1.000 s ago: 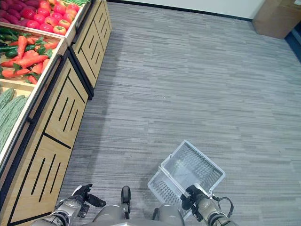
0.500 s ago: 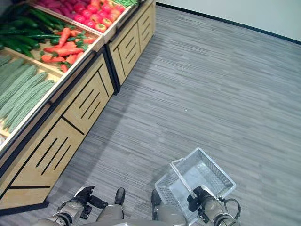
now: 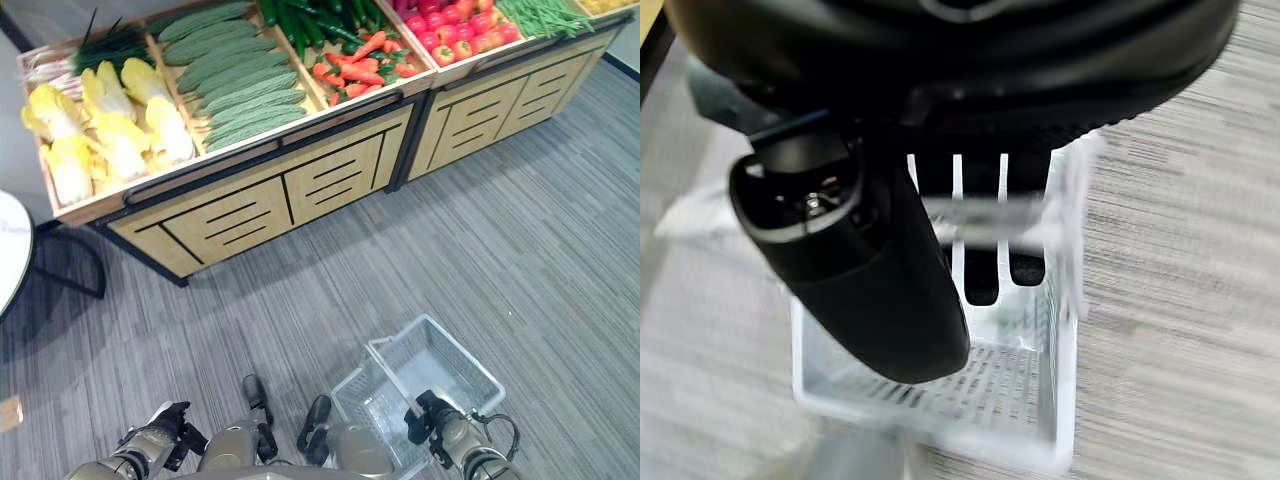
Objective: Get the vegetables into the basket
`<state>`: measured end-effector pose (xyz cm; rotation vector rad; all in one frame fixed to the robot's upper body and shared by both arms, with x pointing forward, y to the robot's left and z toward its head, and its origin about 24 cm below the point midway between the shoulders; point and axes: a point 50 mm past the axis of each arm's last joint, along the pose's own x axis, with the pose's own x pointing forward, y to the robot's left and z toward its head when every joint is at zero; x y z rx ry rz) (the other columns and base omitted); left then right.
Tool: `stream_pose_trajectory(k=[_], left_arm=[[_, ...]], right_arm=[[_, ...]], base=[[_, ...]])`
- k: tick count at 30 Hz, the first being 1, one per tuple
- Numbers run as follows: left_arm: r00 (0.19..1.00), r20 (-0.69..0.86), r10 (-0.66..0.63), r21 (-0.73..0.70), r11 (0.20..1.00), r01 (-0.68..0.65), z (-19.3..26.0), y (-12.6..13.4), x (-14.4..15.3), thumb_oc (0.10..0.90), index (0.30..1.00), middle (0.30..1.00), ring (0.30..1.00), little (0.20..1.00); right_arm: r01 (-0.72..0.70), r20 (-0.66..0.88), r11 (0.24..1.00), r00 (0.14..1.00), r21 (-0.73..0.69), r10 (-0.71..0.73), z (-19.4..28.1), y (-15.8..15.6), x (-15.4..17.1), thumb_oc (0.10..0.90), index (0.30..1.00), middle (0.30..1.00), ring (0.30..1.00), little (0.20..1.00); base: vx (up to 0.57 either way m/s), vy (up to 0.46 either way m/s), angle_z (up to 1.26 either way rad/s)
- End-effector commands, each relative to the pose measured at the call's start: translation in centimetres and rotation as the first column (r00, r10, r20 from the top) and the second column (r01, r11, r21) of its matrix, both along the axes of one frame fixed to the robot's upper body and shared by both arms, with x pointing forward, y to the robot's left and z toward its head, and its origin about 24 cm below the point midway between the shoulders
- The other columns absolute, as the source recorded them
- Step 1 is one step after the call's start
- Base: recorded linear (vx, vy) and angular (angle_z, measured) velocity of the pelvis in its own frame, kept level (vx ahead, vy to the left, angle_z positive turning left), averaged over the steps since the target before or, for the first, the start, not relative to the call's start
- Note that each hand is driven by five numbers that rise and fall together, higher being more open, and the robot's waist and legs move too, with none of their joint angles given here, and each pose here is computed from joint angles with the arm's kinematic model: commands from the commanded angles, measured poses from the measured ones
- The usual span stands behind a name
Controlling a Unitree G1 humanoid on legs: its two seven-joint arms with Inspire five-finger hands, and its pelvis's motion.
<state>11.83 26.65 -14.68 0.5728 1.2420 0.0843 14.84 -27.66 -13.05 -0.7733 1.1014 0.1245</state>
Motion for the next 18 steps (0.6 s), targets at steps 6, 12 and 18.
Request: stream_pose_trajectory(k=[6, 12, 18], left_arm=[[0.995, 0.102, 0.002, -0.069, 0.998, 0.005, 0.6, -1.5, 3.1, 0.900, 1.000, 1.000, 1.000, 1.000], [0.993, 0.120, 0.003, -0.053, 0.999, 0.004, 1.0, -0.8, 3.5, 0.900, 1.000, 1.000, 1.000, 1.000], [0.991, 0.133, 0.005, -0.047, 0.999, 0.001, 1.2, -0.5, 3.9, 0.900, 1.000, 1.000, 1.000, 1.000]], right_arm=[[-0.033, -0.108, 0.998, 0.993, 0.055, 0.039, -1.5, 1.3, -3.4, 0.400, 0.300, 0.300, 0.300, 0.300], [-0.062, -0.111, 0.995, 0.991, 0.076, 0.070, -1.7, 2.3, -3.1, 0.400, 0.300, 0.300, 0.300, 0.300], [-0.084, -0.106, 0.993, 0.990, 0.077, 0.092, -1.7, 2.8, -2.4, 0.400, 0.300, 0.300, 0.300, 0.300]], base=[[0.10, 0.192, 0.07], [0.11, 0.275, -0.07], [0.05, 0.301, 0.01]])
